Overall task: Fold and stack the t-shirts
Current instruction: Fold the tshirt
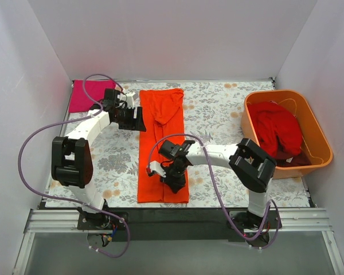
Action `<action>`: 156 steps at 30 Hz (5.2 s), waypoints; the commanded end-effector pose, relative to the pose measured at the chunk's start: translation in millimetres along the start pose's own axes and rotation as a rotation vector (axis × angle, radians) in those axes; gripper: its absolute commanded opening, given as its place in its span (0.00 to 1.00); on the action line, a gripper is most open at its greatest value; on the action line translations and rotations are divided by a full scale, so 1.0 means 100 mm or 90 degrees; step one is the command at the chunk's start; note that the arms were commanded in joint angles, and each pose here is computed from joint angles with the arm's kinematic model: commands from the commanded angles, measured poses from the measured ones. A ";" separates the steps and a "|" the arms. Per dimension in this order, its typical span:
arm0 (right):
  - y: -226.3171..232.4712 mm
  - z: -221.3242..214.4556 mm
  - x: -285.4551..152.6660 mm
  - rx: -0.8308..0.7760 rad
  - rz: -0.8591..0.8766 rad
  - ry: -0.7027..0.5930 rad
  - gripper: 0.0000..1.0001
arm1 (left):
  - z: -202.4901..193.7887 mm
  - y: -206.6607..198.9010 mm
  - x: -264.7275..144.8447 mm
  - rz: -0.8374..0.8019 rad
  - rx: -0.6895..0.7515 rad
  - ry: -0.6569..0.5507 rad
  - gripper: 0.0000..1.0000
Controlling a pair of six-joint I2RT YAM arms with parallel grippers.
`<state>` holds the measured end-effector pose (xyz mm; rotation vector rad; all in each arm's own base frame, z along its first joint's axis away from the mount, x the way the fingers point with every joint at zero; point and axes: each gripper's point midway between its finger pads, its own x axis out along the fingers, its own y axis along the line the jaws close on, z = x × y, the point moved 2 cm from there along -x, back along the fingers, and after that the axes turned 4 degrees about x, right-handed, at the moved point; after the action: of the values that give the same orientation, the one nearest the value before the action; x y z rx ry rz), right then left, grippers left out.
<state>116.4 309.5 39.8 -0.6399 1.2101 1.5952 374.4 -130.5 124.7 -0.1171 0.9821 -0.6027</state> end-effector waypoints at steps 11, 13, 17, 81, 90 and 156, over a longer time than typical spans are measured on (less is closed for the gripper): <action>-1.31 0.71 -1.27 0.150 -0.184 -0.259 0.04 | 0.15 -0.02 0.32 -0.054 -0.054 -0.002 0.38; -1.62 0.68 -1.33 0.184 -0.226 -0.263 0.02 | 0.18 0.01 0.39 -0.047 -0.049 -0.004 0.38; -2.11 0.69 -1.39 0.237 -0.296 -0.285 0.01 | 0.13 0.15 0.61 -0.029 -0.064 0.019 0.36; -0.10 0.53 -0.75 -0.236 -0.228 -0.228 0.86 | -1.64 -0.83 -0.84 -0.235 0.618 -0.139 0.78; -0.26 0.46 -0.40 -0.249 -0.247 -0.210 0.67 | -1.91 -0.66 -0.57 -0.231 0.688 -0.128 0.65; -1.12 0.48 -1.28 -0.308 -0.260 -0.184 0.01 | -0.51 -0.48 -0.21 -0.156 0.741 -0.133 0.00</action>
<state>246.2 306.9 114.6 -0.8095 0.5118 1.5439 262.6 -147.2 110.7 0.7123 0.3931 -1.3362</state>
